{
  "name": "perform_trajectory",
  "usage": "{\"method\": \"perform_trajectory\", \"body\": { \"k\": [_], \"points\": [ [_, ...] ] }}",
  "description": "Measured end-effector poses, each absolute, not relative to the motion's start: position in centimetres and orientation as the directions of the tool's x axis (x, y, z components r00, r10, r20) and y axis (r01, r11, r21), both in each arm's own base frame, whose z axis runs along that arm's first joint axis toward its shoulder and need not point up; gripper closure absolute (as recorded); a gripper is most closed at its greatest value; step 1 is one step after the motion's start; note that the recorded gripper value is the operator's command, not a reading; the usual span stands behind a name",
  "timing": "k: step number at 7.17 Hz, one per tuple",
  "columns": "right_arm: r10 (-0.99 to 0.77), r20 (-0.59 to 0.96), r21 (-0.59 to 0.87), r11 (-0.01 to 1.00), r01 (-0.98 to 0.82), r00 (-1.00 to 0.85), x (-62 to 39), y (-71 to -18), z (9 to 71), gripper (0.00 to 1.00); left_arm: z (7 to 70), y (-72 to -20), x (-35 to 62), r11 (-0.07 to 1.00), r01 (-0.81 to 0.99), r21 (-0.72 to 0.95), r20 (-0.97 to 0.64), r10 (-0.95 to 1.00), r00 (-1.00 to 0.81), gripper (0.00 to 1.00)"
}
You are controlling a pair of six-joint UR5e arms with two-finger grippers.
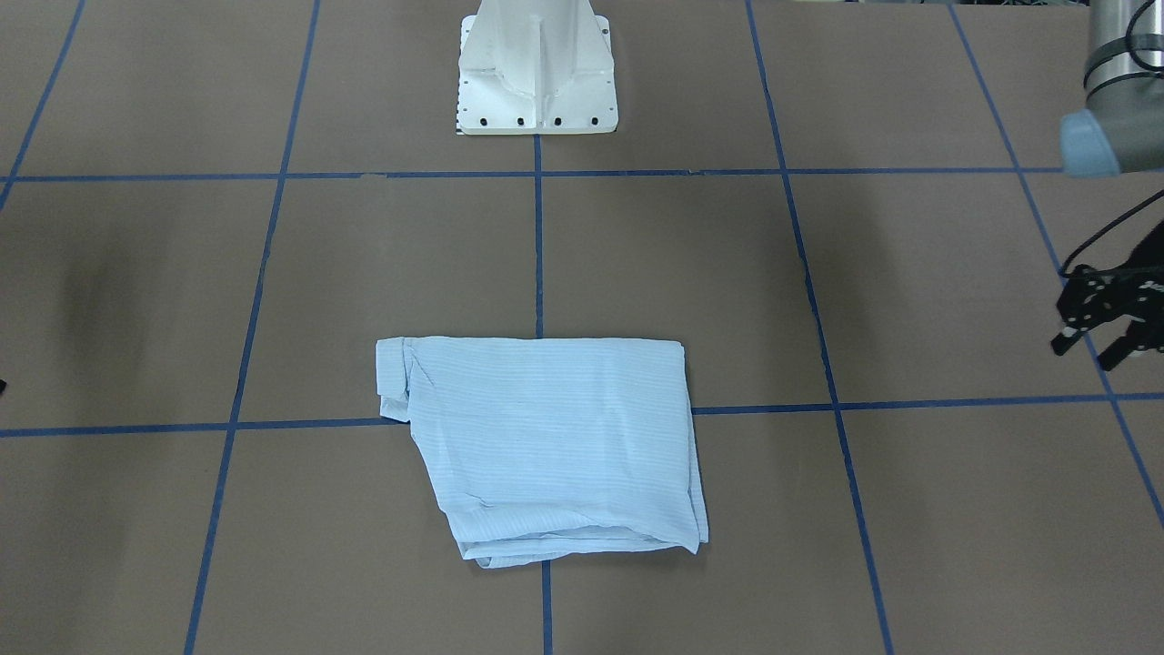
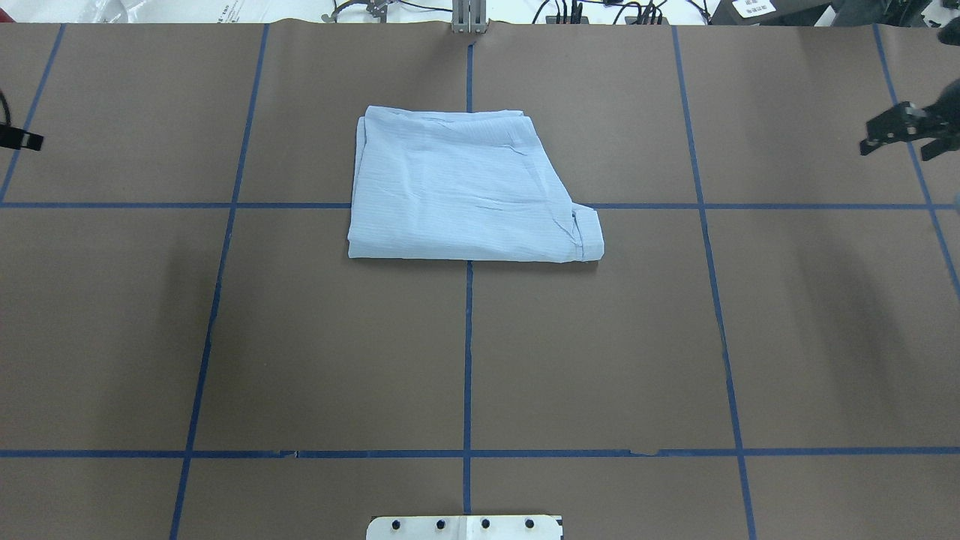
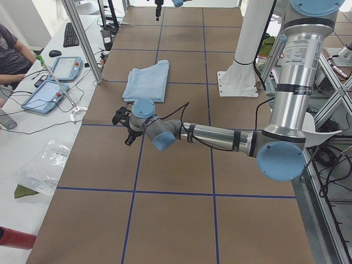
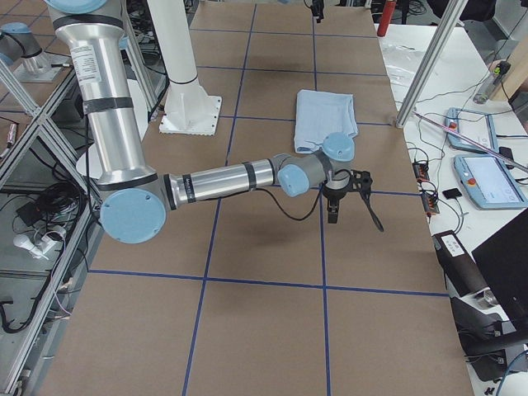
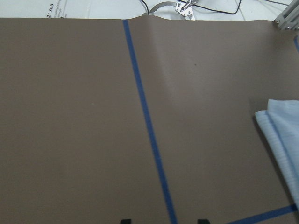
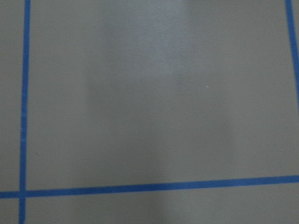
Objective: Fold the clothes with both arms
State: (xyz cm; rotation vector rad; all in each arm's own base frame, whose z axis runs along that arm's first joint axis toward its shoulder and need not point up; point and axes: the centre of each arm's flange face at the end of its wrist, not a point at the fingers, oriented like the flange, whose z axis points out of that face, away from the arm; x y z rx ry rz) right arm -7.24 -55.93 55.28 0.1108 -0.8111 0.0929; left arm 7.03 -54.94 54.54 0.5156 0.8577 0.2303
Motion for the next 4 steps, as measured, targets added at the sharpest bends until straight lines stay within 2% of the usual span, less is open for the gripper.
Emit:
{"method": "perform_trajectory", "body": {
  "k": [2,4],
  "points": [
    [-0.007,0.755,0.078,0.994,-0.079,0.656,-1.1,-51.3,60.0,0.0,58.9,-52.0,1.2,0.857,-0.048,0.514,-0.64,0.42,0.643,0.0],
    [-0.019,0.756,0.051,0.998,-0.03,0.655,-1.5,-50.3,61.2,0.0,58.6,-50.3,-1.5,0.889,-0.027,0.457,-0.686,0.371,0.626,0.0]
  ]
}}
